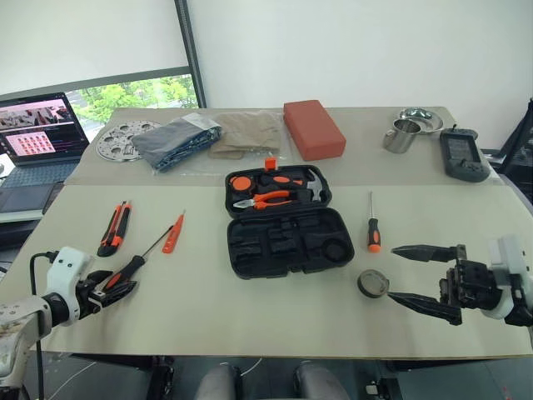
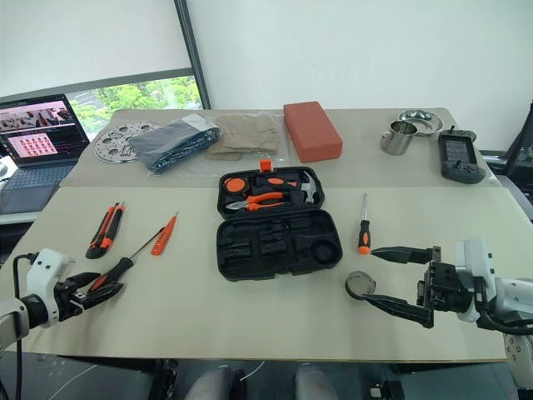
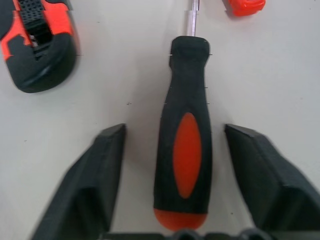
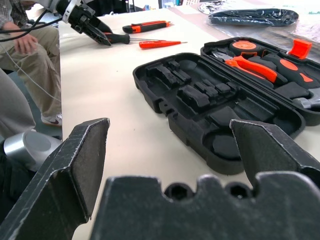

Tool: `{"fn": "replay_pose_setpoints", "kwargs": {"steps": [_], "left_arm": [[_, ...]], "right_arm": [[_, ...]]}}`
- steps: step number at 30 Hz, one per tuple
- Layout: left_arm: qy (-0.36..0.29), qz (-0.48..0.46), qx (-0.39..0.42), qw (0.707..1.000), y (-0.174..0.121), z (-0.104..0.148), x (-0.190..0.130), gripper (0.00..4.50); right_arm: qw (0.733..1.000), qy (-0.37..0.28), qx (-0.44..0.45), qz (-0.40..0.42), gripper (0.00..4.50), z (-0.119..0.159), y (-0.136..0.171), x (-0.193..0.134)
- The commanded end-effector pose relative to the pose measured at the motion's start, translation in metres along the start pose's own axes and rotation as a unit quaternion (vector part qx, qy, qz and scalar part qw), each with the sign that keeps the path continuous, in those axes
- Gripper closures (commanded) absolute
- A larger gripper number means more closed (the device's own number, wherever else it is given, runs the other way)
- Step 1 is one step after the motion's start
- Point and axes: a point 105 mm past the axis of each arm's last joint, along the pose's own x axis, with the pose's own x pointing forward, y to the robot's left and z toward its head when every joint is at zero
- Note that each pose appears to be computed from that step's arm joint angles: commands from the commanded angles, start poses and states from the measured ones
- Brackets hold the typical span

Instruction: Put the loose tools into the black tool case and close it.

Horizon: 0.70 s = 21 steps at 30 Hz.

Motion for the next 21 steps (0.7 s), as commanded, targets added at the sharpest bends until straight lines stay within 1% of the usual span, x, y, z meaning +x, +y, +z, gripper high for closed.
{"fn": "replay_pose_setpoints", "kwargs": {"steps": [1,3,4,9,12,14,16,19,21], "left_arm": [[0.001,-0.017,0.007,1.000,-0.009,0.003,0.000,2.55],[-0.007,-0.017,0.007,1.000,-0.011,0.008,0.000,3.33],[-0.009,-0.018,0.006,1.000,-0.012,0.009,-0.001,3.56],[-0.039,-0.005,0.001,0.999,-0.014,0.029,-0.008,3.55],[-0.071,-0.004,0.001,0.997,-0.018,0.046,-0.015,3.55],[-0.122,-0.003,-0.002,0.993,-0.019,0.068,-0.021,3.55],[-0.161,-0.004,-0.007,0.987,-0.019,0.084,-0.024,3.55],[-0.190,-0.023,0.015,0.981,-0.022,0.102,-0.025,3.55],[-0.204,-0.075,0.051,0.975,-0.039,0.119,-0.017,3.55]], "right_arm": [[1.000,-0.002,-0.030,-0.008,0.00,0.005,-0.005,-0.013],[1.000,0.001,-0.027,-0.008,0.00,0.002,-0.006,-0.019],[1.000,0.001,-0.026,-0.008,0.00,0.001,-0.006,-0.020],[1.000,0.002,-0.026,-0.006,0.00,-0.002,-0.010,-0.028],[1.000,0.002,-0.026,-0.006,0.00,-0.003,-0.013,-0.032],[1.000,0.002,-0.026,-0.009,0.00,-0.002,-0.014,-0.032],[1.000,0.002,-0.027,-0.013,0.00,-0.001,-0.016,-0.032],[0.999,-0.001,-0.028,-0.018,0.00,0.002,-0.018,-0.032],[0.999,-0.001,-0.030,-0.022,0.00,0.003,-0.020,-0.034]]}}
